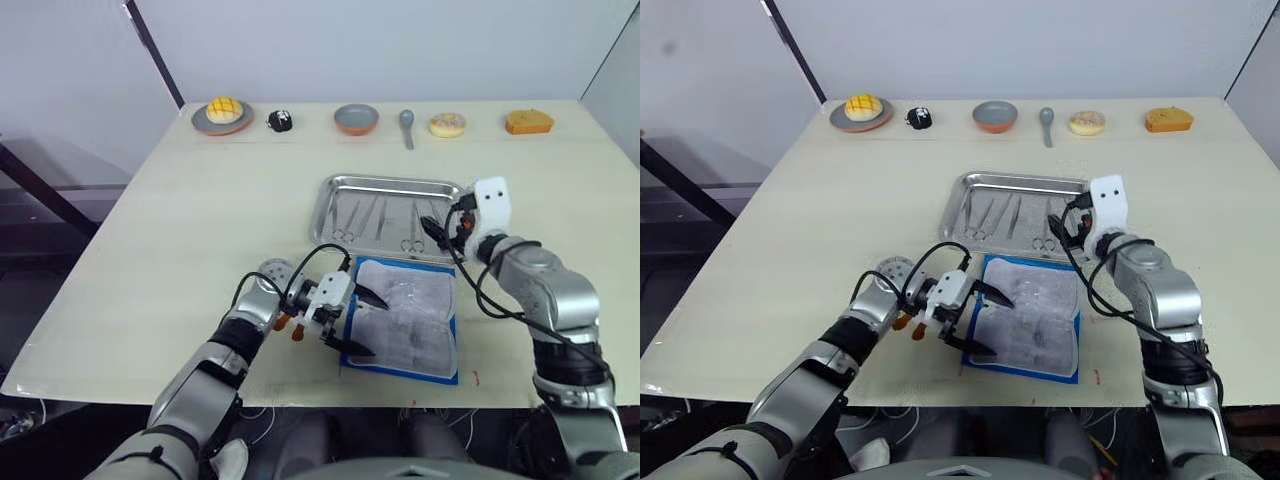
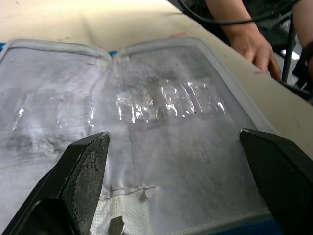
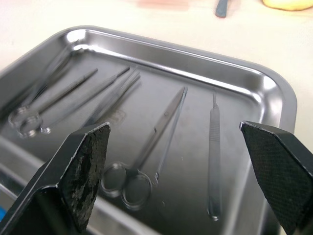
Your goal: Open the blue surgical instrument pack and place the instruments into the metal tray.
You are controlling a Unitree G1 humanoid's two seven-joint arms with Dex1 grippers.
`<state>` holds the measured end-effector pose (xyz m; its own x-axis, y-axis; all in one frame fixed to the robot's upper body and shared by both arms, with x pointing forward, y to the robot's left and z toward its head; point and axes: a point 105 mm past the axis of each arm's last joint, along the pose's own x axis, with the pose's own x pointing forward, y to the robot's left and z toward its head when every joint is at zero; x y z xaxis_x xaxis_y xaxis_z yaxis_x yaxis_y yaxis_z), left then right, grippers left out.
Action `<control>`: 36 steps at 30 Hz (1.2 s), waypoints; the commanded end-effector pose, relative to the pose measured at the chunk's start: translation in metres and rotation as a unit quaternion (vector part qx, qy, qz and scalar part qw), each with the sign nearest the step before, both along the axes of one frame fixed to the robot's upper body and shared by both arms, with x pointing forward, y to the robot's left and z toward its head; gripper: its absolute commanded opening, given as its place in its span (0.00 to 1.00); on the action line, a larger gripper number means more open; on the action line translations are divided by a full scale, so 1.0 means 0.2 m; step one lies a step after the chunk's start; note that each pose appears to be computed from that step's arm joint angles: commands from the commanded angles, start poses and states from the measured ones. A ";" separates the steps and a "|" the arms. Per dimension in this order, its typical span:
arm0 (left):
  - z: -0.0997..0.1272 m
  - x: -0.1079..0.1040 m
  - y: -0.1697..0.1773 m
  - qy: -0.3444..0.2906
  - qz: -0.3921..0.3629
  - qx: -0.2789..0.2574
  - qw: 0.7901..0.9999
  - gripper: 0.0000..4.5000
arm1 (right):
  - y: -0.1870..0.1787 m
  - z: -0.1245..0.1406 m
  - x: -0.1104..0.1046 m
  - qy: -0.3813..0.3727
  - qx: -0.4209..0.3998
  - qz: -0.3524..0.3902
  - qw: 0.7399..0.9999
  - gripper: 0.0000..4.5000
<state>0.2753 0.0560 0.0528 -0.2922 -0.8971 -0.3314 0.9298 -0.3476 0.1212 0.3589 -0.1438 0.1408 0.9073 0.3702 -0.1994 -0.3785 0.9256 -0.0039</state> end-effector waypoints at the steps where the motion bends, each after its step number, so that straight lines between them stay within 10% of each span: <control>1: -0.03 -0.05 0.01 0.051 -0.003 -0.004 0.999 1.00 | -0.01 0.17 -0.03 -0.089 0.014 0.029 0.996 0.99; 20: 0.50 0.14 0.14 0.031 0.160 -0.197 0.967 1.00 | -0.24 0.17 -0.36 -0.193 0.080 0.106 0.972 0.99; 36: 0.38 0.11 0.72 0.023 0.439 -0.167 0.883 1.00 | -0.53 -0.02 -0.70 -0.142 0.050 0.070 0.986 0.99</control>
